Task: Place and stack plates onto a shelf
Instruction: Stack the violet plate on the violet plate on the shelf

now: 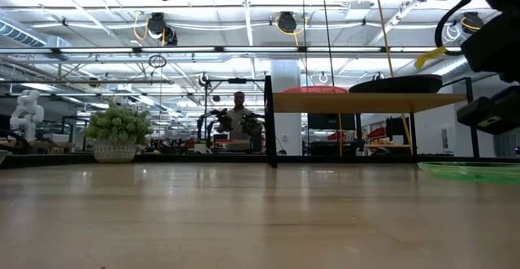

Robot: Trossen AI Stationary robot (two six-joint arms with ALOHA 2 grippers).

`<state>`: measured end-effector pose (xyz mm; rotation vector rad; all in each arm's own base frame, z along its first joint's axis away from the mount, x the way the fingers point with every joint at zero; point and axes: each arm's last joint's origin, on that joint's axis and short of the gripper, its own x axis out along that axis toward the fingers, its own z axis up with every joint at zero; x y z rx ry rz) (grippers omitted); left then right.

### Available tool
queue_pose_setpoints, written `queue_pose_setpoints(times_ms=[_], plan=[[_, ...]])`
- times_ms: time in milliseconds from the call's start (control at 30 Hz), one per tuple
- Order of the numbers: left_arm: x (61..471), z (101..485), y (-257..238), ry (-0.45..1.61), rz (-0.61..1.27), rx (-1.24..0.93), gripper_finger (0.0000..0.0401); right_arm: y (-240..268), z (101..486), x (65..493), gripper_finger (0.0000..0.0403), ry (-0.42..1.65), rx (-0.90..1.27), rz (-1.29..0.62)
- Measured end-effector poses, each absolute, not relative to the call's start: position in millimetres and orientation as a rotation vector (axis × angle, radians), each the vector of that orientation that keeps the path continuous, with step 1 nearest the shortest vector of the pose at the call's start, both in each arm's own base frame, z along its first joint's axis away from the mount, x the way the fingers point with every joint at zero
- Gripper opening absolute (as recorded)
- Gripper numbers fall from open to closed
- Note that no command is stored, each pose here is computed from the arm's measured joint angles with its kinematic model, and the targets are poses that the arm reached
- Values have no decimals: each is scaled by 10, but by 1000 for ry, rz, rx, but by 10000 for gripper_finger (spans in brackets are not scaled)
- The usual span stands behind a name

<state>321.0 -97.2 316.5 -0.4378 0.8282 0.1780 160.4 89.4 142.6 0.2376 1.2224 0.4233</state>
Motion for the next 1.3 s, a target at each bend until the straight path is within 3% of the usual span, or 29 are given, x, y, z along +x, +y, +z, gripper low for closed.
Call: queue_pose_setpoints(times_ms=[267,600,867,1100,1300], plan=[[3210,3164,-970,826,183,-438,74,919,1328,1637,90,1271,241,433],[3210,3163,-971,827,182,-434,74,930,1305,1653,6,1292,287,406],[3211,3164,-966,821,191,-421,74,945,1385,1689,3,1253,477,307],[3211,3164,-966,820,193,-421,74,950,1607,1764,1,1187,698,88],[3211,3164,-966,820,194,-421,74,971,1851,1849,1,1168,757,-26]])
